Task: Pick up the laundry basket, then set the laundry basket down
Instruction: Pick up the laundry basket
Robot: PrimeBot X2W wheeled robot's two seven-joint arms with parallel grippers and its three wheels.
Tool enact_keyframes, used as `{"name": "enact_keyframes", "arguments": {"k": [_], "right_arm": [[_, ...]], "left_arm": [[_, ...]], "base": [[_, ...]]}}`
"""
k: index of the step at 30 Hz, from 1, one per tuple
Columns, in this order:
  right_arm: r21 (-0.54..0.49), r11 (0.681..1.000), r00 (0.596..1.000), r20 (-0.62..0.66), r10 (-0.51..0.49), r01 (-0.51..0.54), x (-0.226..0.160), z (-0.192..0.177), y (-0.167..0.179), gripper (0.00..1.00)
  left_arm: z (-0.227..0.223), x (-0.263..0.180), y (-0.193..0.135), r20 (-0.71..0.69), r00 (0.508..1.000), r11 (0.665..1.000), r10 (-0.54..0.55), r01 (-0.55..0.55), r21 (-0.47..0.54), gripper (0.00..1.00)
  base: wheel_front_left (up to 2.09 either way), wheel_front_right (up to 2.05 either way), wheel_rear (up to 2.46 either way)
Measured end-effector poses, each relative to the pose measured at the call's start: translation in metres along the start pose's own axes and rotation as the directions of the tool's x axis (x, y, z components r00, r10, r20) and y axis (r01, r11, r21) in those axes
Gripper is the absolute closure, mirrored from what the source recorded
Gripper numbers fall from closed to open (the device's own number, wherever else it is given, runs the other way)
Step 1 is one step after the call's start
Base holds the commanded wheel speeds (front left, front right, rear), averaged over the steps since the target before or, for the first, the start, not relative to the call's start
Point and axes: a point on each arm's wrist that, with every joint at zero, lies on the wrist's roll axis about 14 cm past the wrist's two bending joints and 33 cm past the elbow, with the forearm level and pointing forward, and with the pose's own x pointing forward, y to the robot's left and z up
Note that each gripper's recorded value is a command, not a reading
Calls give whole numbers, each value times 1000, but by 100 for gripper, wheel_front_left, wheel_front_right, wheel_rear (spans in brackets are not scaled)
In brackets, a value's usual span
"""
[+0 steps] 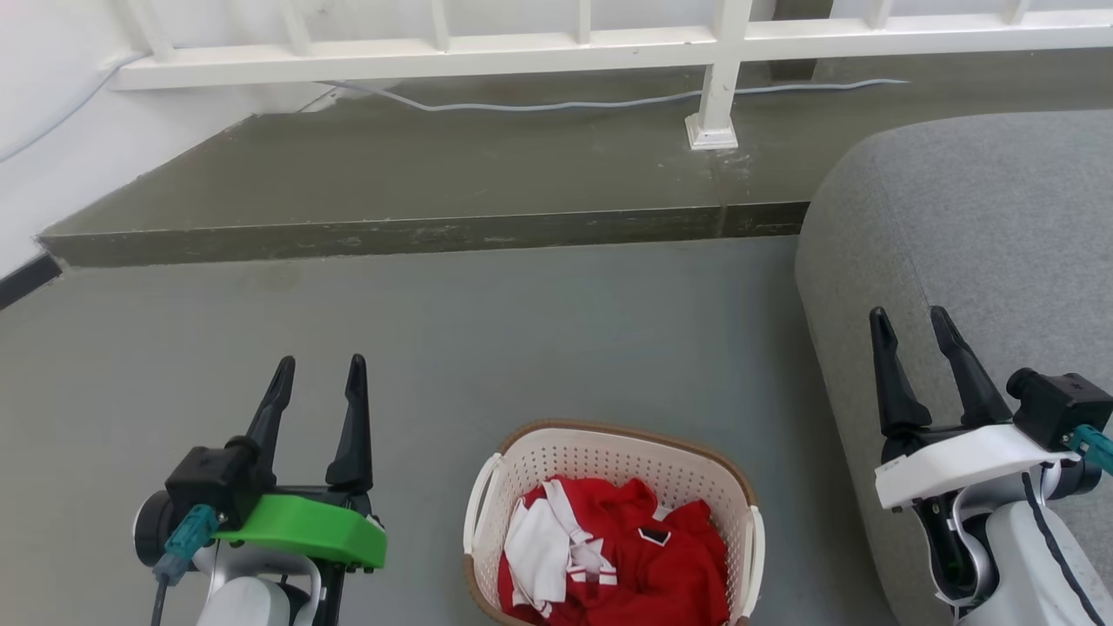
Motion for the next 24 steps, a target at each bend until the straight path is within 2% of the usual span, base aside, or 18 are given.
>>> {"name": "enact_keyframes", "arguments": {"k": [14, 24], "right_arm": [[2, 999, 998, -43, -48, 49, 6, -16, -17, 0], [5, 996, 992, -93, -86, 86, 20, -36, -36, 0]], "left_arm": [[-24, 13, 1, -57, 998, 1000, 1, -2, -25, 0], [-50, 46, -8, -103, 993, 998, -49, 44, -52, 0]], "base": [[0, 0, 0], [0, 0, 0]]}}
